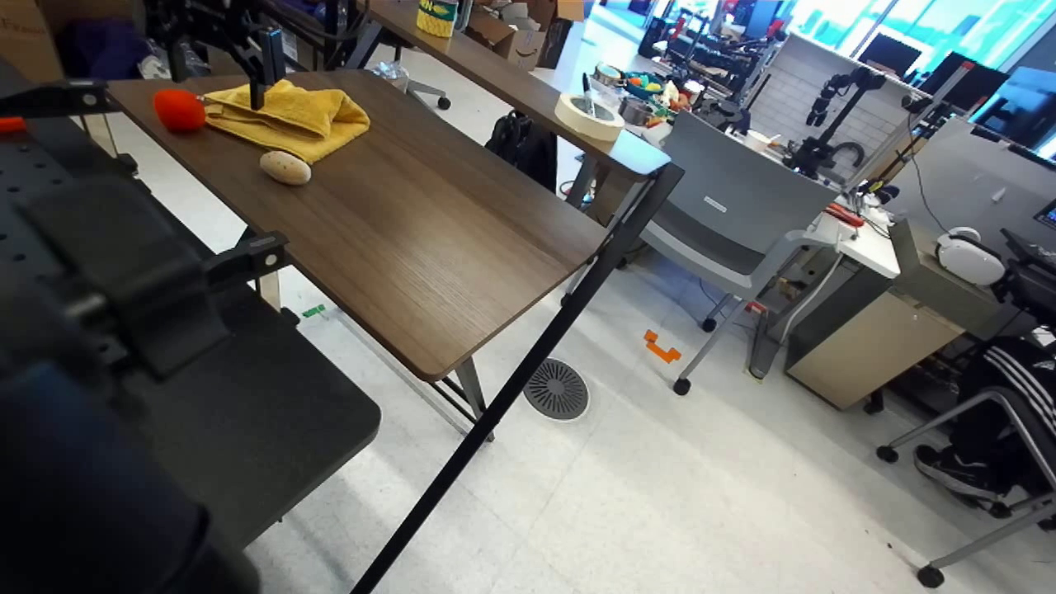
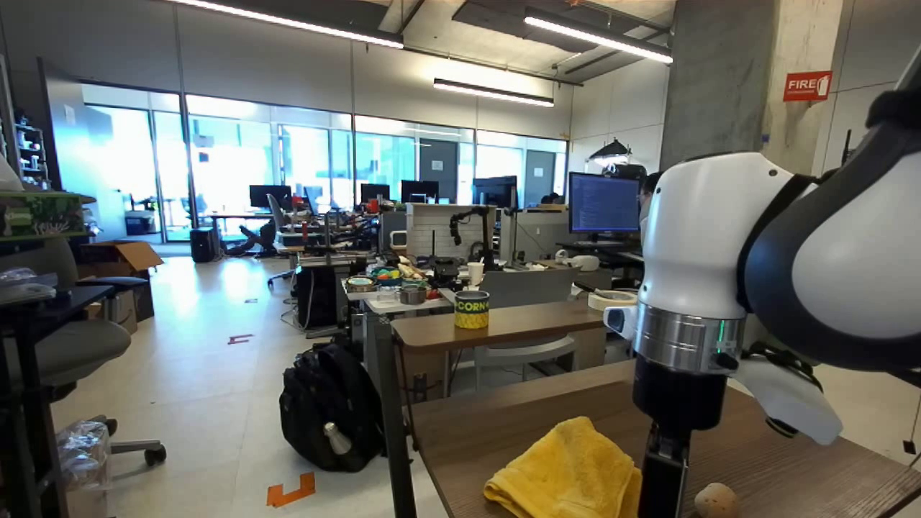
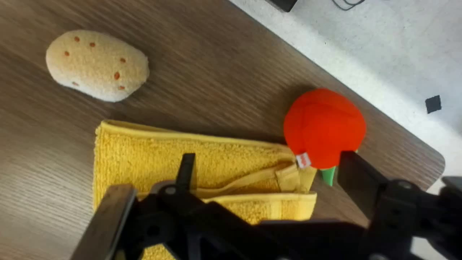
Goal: Move the two plush toys to the left and use the towel to the wipe the table
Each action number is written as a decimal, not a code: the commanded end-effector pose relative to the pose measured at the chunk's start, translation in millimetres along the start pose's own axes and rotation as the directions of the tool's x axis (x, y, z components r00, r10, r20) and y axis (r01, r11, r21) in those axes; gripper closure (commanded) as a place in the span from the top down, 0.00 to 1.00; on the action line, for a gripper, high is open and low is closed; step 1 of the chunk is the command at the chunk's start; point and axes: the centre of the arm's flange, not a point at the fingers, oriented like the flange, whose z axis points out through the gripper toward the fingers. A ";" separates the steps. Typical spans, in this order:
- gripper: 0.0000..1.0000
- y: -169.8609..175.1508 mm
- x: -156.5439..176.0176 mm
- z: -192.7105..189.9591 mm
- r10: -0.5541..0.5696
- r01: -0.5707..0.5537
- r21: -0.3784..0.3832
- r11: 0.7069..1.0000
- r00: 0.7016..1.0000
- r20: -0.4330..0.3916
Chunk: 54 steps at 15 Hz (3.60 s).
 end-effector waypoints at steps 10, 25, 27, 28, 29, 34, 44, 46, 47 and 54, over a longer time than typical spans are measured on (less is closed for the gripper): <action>1.00 -16.6 12.6 15.2 -0.038 0.036 0.072 0.997 0.999 0.035; 0.13 -9.1 22.9 -4.7 -0.115 0.100 0.141 0.985 0.988 0.102; 0.05 27.6 20.5 -32.7 -0.029 0.022 0.095 0.995 0.997 0.074; 0.07 48.2 20.5 -46.5 0.038 -0.040 0.064 0.997 0.998 0.041; 0.07 76.3 21.0 -56.2 0.098 -0.099 0.038 0.994 0.995 0.017; 0.07 233.2 4.6 -94.7 0.348 -0.353 -0.067 0.933 0.934 -0.076; 0.07 399.3 -14.1 -30.0 0.779 -0.772 -0.170 0.612 0.626 -0.038; 0.07 400.6 -9.9 0.6 0.826 -0.811 -0.178 0.557 0.563 0.021; 0.07 400.0 -8.7 13.0 0.841 -0.824 -0.176 0.538 0.539 0.045; 0.62 377.7 -0.1 10.0 0.854 -0.837 -0.172 0.520 0.516 0.070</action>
